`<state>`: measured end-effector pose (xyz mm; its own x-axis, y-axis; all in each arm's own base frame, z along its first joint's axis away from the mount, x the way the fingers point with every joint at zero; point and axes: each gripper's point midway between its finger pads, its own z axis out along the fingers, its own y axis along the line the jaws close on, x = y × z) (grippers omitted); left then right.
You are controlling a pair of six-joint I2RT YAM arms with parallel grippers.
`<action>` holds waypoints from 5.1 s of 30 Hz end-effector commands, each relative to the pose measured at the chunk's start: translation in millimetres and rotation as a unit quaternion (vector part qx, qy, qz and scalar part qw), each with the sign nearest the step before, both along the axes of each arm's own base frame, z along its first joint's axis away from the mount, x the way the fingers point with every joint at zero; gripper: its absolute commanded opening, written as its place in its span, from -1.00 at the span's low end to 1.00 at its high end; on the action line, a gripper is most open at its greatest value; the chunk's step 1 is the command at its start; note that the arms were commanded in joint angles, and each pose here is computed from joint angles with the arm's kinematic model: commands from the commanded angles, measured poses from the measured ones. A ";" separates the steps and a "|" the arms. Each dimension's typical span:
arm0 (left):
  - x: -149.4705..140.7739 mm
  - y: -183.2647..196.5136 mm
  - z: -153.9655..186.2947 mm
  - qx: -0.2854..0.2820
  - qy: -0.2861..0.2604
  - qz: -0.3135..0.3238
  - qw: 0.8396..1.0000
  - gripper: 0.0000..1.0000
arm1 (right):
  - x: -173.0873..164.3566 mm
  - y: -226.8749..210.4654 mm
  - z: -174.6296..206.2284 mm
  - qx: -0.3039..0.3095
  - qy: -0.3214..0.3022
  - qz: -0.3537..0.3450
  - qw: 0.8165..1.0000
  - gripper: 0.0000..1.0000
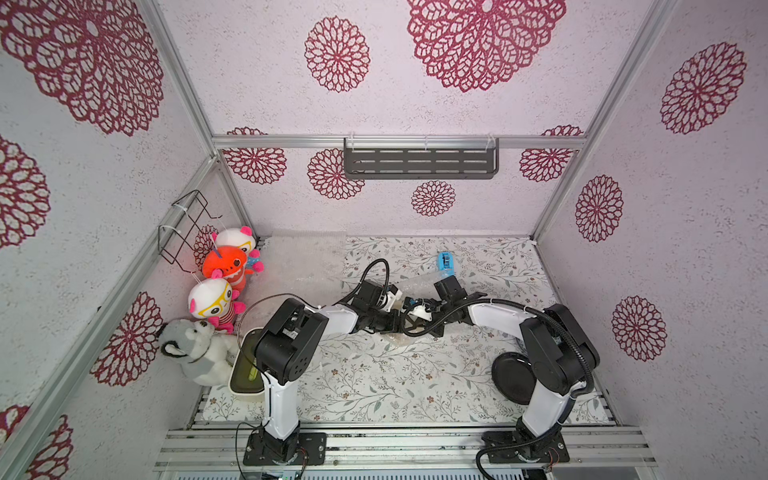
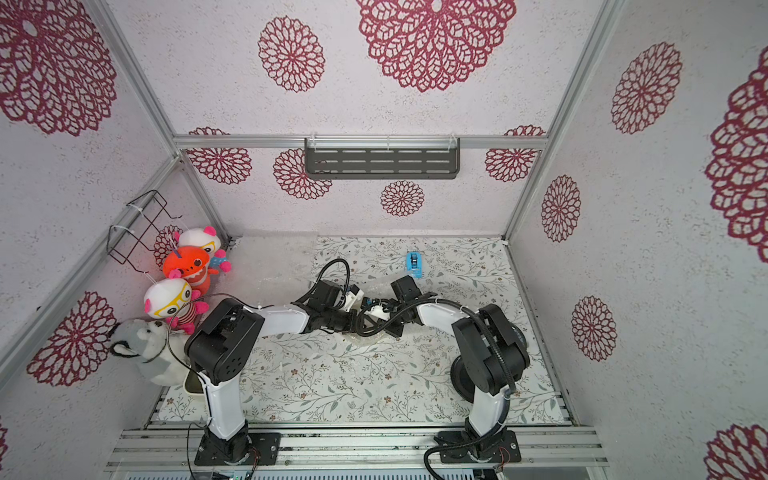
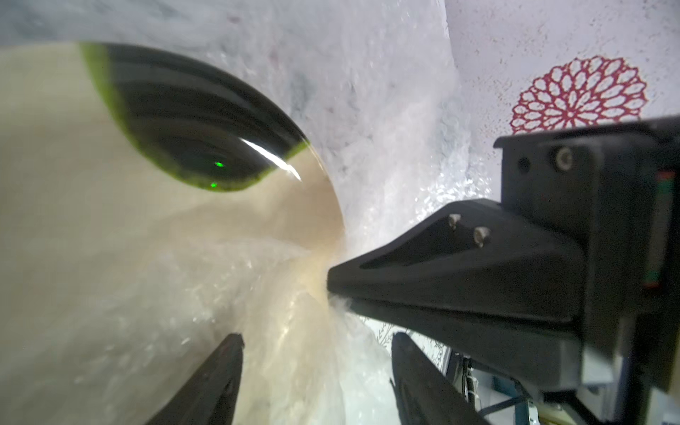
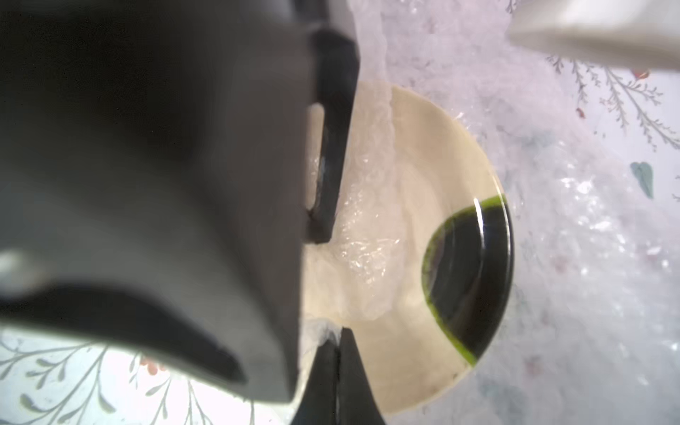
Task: Wrap dinner plates in bubble wrap
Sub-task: Wrap the plate in the bubble wrap.
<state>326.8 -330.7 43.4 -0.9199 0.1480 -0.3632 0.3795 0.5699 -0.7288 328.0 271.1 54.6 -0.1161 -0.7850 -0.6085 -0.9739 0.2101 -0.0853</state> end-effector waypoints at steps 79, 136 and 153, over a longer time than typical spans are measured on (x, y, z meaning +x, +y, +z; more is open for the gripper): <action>8.5 23.8 -52.8 0.105 0.143 0.055 0.983 -0.83 | 65.2 -123.4 8.1 0.368 0.305 -0.524 0.705 0.46; 12.1 30.9 -49.4 0.110 0.175 0.064 0.976 -0.84 | 27.3 60.9 47.7 0.279 0.240 -0.437 0.821 -1.00; -19.2 22.4 -61.2 0.106 0.196 0.049 0.974 -0.85 | -1.2 46.6 54.1 0.284 0.237 -0.423 0.827 -1.00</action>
